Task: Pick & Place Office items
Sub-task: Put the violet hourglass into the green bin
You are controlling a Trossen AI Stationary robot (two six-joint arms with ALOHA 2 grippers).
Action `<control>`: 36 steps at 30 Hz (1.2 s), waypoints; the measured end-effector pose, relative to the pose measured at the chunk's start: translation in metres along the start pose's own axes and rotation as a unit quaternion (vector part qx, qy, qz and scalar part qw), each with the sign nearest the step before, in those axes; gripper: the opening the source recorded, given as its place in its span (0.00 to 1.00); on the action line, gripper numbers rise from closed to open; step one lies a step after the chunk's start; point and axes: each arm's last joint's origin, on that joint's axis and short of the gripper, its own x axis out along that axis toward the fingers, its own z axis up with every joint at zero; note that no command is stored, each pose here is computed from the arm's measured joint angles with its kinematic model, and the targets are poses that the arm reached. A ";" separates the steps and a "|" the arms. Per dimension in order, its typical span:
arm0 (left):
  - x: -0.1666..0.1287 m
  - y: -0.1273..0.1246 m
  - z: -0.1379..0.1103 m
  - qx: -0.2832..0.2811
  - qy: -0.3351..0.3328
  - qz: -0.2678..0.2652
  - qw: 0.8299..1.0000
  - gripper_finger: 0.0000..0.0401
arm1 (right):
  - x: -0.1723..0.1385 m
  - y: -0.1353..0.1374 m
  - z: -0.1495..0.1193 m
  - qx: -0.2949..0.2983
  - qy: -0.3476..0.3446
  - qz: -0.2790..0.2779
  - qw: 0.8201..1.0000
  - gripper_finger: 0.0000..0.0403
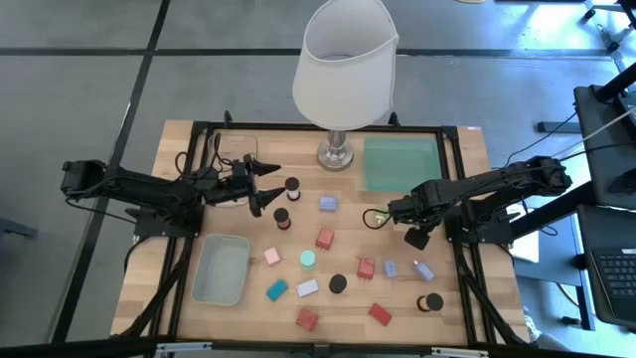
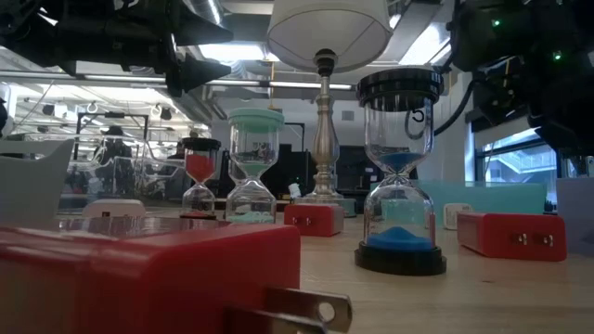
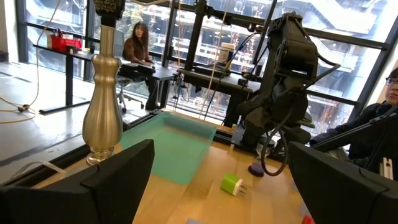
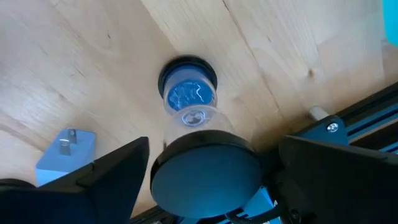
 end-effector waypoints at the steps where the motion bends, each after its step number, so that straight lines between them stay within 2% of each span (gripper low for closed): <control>1: 0.000 0.000 0.000 0.000 0.000 0.000 1.000 0.91 | 0.000 0.000 0.000 0.000 0.000 0.000 1.000 0.86; 9: 0.000 0.000 0.000 0.000 0.000 0.000 1.000 0.91 | 0.000 0.000 0.000 -0.008 0.001 0.001 1.000 0.53; 10: 0.000 0.000 0.000 0.000 0.000 0.000 1.000 0.91 | 0.000 0.000 0.000 -0.013 0.002 0.000 1.000 0.52; 15: 0.000 0.000 0.000 0.000 0.000 0.000 1.000 0.91 | -0.002 0.000 0.000 -0.034 0.001 0.001 0.999 0.52; 19: 0.000 0.000 0.000 0.000 0.000 0.000 1.000 0.91 | -0.018 0.003 0.002 -0.052 -0.013 0.010 0.999 0.52; 23: 0.000 0.000 0.000 0.000 0.000 0.000 1.000 0.91 | -0.053 0.006 0.006 -0.072 -0.075 -0.004 0.995 0.52; 27: 0.000 0.000 0.000 0.000 0.000 0.002 1.000 0.91 | -0.093 0.005 0.011 -0.096 -0.167 -0.035 0.981 0.52; 31: 0.000 0.000 0.000 -0.001 -0.001 0.002 1.000 0.91 | -0.120 -0.007 0.019 -0.093 -0.229 -0.062 0.967 0.52; 36: 0.000 0.000 0.000 -0.001 -0.001 0.002 1.000 0.91 | -0.126 -0.034 0.034 -0.064 -0.226 -0.077 0.969 0.54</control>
